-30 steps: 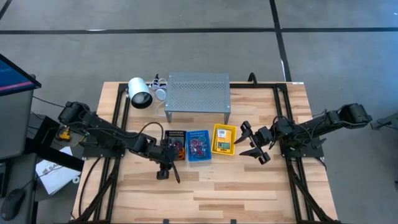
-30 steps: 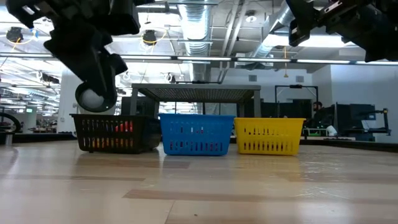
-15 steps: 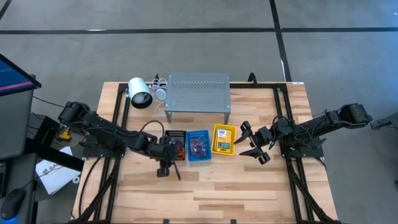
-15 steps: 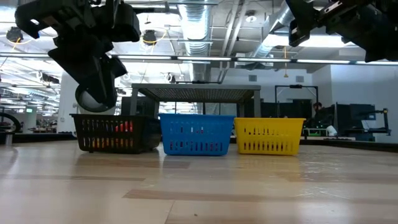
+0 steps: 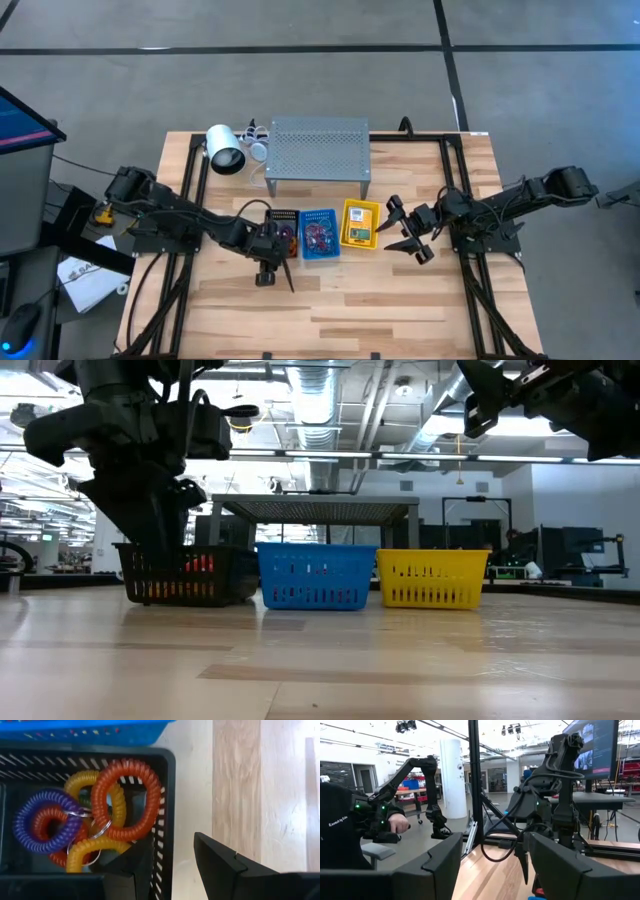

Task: Pick & Place Office Desk Supplies
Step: Put the black basket on the shelf

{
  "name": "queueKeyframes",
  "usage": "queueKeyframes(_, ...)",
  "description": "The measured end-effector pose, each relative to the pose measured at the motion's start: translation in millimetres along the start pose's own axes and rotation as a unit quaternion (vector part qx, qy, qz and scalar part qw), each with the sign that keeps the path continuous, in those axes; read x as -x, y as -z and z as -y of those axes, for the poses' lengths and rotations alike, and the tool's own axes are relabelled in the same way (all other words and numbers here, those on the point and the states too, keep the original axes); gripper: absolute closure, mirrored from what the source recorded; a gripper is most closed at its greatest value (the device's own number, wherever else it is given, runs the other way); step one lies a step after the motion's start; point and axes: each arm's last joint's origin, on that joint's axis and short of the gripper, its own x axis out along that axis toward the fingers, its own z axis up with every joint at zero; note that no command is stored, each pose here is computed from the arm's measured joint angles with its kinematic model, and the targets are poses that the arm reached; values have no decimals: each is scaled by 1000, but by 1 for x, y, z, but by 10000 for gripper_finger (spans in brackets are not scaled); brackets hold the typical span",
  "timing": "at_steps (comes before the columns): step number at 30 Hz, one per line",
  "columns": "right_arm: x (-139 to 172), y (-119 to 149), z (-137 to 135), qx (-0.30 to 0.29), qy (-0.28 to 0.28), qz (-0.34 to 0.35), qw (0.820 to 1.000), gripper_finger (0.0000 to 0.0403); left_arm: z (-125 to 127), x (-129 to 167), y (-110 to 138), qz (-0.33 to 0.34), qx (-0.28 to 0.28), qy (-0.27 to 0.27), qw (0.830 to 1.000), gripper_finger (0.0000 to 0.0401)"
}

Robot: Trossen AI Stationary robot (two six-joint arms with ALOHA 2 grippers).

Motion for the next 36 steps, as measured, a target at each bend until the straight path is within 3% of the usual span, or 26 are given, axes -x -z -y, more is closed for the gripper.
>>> queueKeyframes(14,1,0,2,-1,6,-2,1000,180,-7,0,-1,-4,9,-5,1000,271)
queueKeyframes(28,1,1,2,-1,6,-4,1000,180,-15,-1,-3,-7,14,2,1000,386)
queueKeyframes(36,1,1,2,-1,6,-4,1000,180,-15,-1,-3,-8,16,2,1000,389)
